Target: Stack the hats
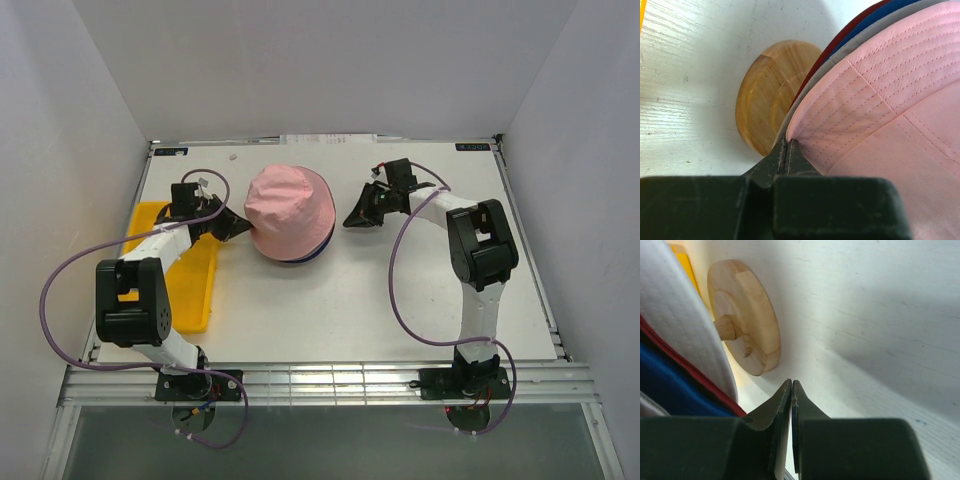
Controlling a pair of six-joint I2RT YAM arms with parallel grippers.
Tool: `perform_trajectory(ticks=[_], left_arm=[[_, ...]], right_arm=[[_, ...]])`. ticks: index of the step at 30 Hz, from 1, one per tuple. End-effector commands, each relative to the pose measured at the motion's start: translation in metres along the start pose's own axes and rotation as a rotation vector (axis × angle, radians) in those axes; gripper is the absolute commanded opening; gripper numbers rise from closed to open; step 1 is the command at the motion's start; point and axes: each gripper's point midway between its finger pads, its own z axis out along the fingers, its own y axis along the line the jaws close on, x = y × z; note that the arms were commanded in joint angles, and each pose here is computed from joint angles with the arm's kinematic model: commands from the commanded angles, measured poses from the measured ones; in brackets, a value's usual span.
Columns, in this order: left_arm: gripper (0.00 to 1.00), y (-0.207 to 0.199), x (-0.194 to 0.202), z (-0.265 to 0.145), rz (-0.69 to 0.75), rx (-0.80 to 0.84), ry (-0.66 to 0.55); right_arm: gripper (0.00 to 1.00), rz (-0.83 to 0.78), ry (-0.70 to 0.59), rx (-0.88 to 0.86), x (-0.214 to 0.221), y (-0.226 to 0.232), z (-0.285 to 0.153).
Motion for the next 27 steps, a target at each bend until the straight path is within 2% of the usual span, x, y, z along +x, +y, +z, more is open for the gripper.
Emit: perform_trajectory(ticks=[1,4,6,8,10,11,14,17,27], left_arm=[[0.0,0.042,0.014,-0.006,0.003,-0.154,0.014],[0.01,0.03,0.009,-0.012,0.025,-0.132,0.0],[0.06,0.02,0.004,-0.017,0.041,-0.113,-0.011],[0.15,0.007,-0.001,-0.023,0.059,-0.085,-0.023],[0.22,-0.003,-0.004,-0.03,0.073,-0.065,-0.031],[0.28,-0.013,-0.009,-0.034,0.087,-0.047,-0.043],[0.4,-0.031,-0.015,-0.045,0.113,-0.015,-0.059],[0.47,-0.047,-0.02,-0.058,0.134,0.015,-0.08],[0.49,-0.073,-0.043,-0.092,0.174,0.023,-0.183]], right_arm=[[0.08,-0.056,-0.019,0.009,-0.01,0.012,-0.007],[0.08,-0.062,-0.025,0.004,-0.011,0.016,-0.011],[0.09,-0.069,-0.029,-0.005,-0.012,0.021,-0.014],[0.12,-0.076,-0.037,-0.015,-0.013,0.028,-0.019],[0.22,-0.082,-0.045,-0.023,-0.015,0.033,-0.023],[0.28,-0.085,-0.055,-0.028,-0.016,0.038,-0.027],[0.33,-0.095,-0.072,-0.038,-0.017,0.046,-0.035],[0.36,-0.098,-0.092,-0.046,-0.017,0.054,-0.044],[0.39,-0.103,-0.157,-0.164,-0.004,0.084,-0.072]])
